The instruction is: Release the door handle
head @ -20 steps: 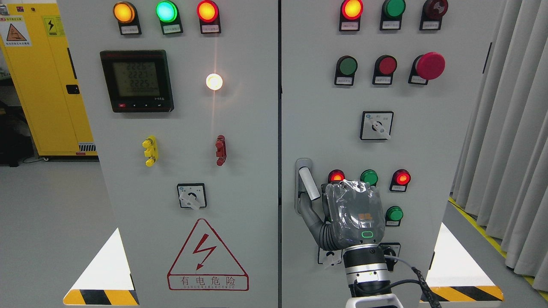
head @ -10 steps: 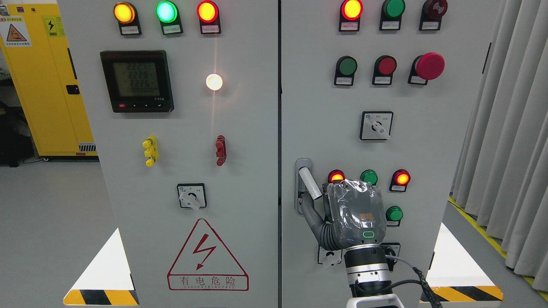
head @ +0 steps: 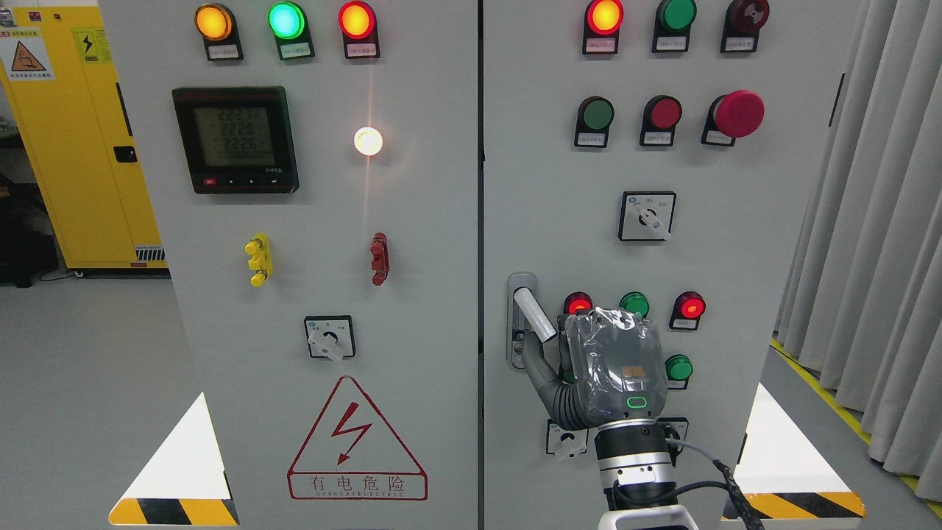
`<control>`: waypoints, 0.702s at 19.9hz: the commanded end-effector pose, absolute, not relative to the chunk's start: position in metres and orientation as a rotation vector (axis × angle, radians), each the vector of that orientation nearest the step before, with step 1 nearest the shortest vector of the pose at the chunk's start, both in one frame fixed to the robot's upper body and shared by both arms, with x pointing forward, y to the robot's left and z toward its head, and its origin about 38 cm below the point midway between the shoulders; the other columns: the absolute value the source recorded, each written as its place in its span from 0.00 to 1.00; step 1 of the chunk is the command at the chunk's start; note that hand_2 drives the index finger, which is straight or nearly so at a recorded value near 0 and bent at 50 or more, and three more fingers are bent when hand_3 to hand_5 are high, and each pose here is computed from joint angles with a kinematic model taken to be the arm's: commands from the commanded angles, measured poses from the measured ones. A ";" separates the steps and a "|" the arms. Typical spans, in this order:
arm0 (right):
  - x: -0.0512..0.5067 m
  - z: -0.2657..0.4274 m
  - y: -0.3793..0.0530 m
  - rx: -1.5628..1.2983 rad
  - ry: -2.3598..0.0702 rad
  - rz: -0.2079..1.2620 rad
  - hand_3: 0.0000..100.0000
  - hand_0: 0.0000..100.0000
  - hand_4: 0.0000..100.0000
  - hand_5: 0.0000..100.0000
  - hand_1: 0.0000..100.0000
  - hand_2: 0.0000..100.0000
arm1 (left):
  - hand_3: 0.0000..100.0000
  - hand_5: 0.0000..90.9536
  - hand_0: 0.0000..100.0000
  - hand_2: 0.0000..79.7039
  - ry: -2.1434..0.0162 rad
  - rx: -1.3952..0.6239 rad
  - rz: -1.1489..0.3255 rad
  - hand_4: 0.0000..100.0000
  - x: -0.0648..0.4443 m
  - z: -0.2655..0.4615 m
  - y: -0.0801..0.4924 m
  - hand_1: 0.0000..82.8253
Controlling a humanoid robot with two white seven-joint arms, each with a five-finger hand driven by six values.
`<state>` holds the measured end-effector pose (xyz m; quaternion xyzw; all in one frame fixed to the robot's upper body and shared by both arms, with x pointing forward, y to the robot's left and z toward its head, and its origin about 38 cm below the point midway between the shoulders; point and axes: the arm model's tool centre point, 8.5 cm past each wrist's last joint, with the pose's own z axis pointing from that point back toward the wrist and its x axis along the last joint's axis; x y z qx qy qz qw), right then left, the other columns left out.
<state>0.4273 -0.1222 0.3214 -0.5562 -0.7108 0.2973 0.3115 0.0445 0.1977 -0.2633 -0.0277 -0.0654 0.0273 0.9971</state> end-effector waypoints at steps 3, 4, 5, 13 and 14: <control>0.428 0.324 -0.128 -1.474 -1.872 0.765 1.00 0.62 1.00 1.00 0.39 0.98 | 0.00 0.00 0.12 0.00 -0.129 -0.055 0.055 0.00 0.044 -0.263 0.198 0.67; 0.428 0.324 -0.128 -1.474 -1.872 0.765 1.00 0.63 1.00 1.00 0.39 0.98 | 0.00 0.00 0.12 0.00 -0.129 -0.055 0.055 0.00 0.044 -0.263 0.198 0.67; 0.428 0.324 -0.128 -1.474 -1.872 0.765 1.00 0.63 1.00 1.00 0.39 0.98 | 0.00 0.00 0.12 0.00 -0.129 -0.055 0.055 0.00 0.044 -0.263 0.198 0.67; 0.429 0.326 -0.132 -1.484 -1.867 0.752 1.00 0.64 1.00 1.00 0.39 0.98 | 0.00 0.00 0.12 0.00 -0.130 -0.055 0.055 0.00 0.044 -0.263 0.198 0.67; 0.429 0.327 -0.132 -1.485 -1.869 0.753 1.00 0.64 1.00 1.00 0.38 0.98 | 0.00 0.00 0.12 0.00 -0.129 -0.055 0.055 0.00 0.044 -0.263 0.198 0.67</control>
